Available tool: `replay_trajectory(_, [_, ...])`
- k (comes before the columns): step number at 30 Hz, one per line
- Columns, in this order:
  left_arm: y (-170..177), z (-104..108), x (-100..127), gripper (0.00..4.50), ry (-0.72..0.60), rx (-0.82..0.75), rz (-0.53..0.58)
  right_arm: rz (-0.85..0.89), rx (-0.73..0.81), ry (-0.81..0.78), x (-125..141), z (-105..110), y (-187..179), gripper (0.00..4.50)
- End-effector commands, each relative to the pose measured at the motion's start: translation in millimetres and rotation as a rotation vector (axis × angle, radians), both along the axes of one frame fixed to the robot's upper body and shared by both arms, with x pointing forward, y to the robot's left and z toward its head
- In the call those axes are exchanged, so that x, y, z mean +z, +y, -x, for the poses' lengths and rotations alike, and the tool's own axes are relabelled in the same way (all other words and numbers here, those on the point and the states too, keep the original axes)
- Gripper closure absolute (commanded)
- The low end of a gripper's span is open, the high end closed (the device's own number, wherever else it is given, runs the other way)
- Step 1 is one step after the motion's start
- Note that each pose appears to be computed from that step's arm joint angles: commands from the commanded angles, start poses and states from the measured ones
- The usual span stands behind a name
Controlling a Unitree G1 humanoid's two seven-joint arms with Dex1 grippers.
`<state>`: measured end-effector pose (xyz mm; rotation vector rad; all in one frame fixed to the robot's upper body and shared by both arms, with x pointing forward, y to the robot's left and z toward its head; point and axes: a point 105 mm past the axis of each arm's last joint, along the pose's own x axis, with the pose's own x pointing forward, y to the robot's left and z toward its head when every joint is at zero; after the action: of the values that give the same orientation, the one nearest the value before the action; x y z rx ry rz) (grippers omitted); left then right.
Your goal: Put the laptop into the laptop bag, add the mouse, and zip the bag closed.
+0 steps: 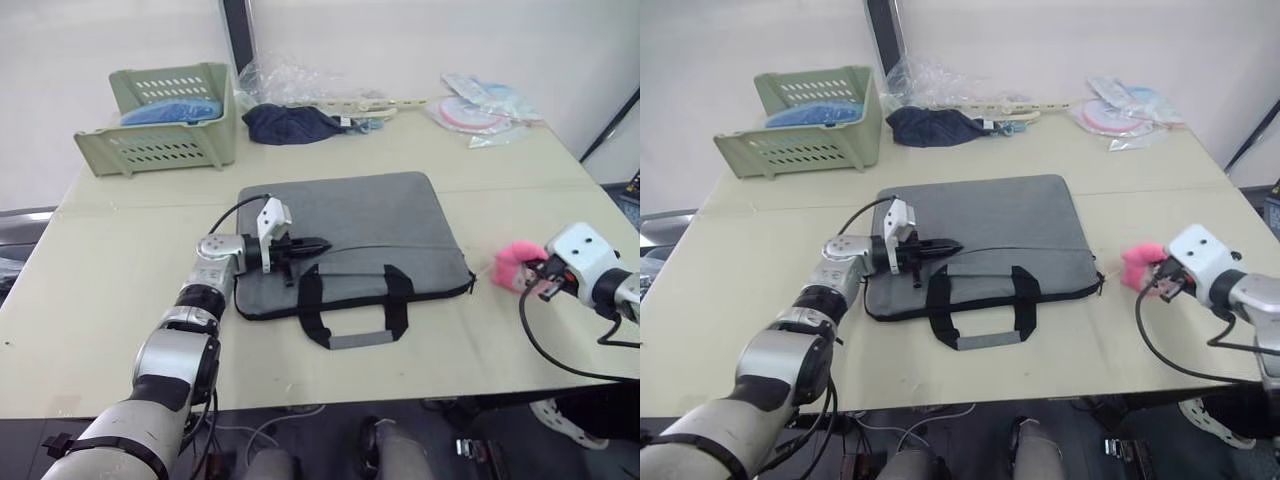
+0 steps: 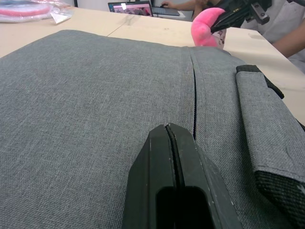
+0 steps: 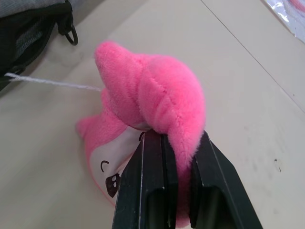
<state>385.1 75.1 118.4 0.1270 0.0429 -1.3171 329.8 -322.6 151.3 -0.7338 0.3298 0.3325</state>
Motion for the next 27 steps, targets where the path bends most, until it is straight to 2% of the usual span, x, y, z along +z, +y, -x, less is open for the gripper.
replay_trajectory(1, [3.8, 21.9, -59.7, 4.50, 0.197, -0.020, -0.111, 0.027, 0.000, -0.050, 7.4, -8.3, -0.2, 4.48])
replay_trajectory(10, [3.1, 22.2, -60.1, 4.50, 0.196, -0.020, -0.111, 0.049, 0.029, -0.091, 0.5, -32.6, 9.9, 4.48])
replay_trajectory(17, [2.4, 22.2, -59.9, 4.50, 0.193, -0.023, -0.112, 0.035, 0.051, -0.147, 7.0, -52.8, 23.9, 4.48])
replay_trajectory(27, [2.1, 22.9, -61.2, 4.50, 0.192, -0.022, -0.114, 0.016, 0.071, -0.173, 11.2, -59.6, 31.3, 4.48])
